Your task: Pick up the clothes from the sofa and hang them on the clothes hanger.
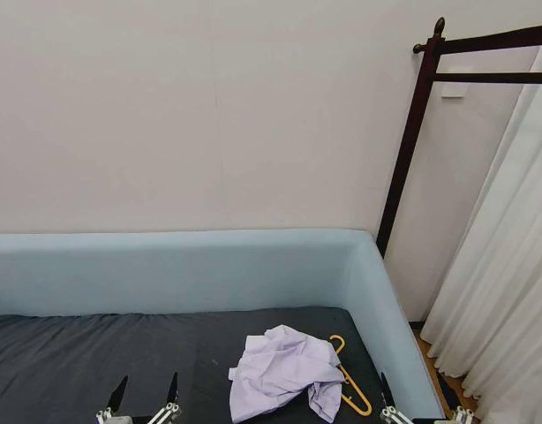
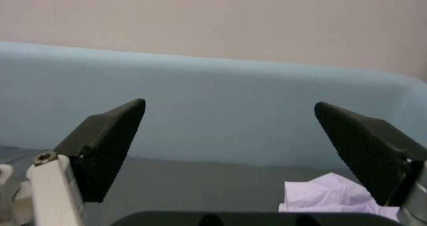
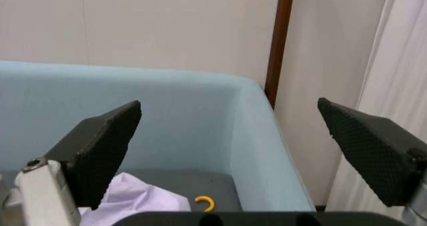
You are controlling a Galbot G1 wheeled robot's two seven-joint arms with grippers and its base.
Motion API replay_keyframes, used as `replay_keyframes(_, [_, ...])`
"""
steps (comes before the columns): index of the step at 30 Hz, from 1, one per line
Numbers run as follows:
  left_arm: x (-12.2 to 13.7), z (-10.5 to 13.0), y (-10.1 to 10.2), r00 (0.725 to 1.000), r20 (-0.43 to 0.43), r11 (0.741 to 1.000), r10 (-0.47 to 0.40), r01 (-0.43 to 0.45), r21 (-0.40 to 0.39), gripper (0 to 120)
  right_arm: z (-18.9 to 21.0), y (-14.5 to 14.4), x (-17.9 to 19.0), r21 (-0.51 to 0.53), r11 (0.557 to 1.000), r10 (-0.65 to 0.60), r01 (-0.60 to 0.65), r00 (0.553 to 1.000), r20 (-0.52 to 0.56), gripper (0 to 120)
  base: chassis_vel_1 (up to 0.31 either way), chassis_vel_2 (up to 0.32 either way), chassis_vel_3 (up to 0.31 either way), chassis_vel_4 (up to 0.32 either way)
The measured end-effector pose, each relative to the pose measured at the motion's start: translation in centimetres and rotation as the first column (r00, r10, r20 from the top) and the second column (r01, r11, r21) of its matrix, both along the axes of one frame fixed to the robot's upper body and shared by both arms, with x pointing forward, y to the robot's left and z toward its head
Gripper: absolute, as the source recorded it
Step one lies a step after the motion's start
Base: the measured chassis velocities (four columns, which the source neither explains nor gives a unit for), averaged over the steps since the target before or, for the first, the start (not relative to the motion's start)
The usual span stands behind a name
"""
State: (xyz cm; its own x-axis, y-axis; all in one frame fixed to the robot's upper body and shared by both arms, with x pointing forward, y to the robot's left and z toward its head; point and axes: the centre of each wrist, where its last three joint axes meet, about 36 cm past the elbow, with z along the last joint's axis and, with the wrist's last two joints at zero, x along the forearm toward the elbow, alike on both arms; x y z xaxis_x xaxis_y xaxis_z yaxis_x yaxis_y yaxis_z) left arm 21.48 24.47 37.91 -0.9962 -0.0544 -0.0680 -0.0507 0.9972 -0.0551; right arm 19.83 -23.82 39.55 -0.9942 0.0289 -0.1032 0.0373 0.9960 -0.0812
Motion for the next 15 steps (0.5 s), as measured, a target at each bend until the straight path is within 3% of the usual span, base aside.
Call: replay_keyframes(15, [0.22, 0.2, 0.1, 1.0, -0.013, 1.0, 0.017, -0.017, 0.002, 100, 0.48, -0.09, -0.17, 0.021, 1.0, -0.005, 0.006, 1.0, -0.03, 100, 0.0, 0.0, 0.0, 0.0])
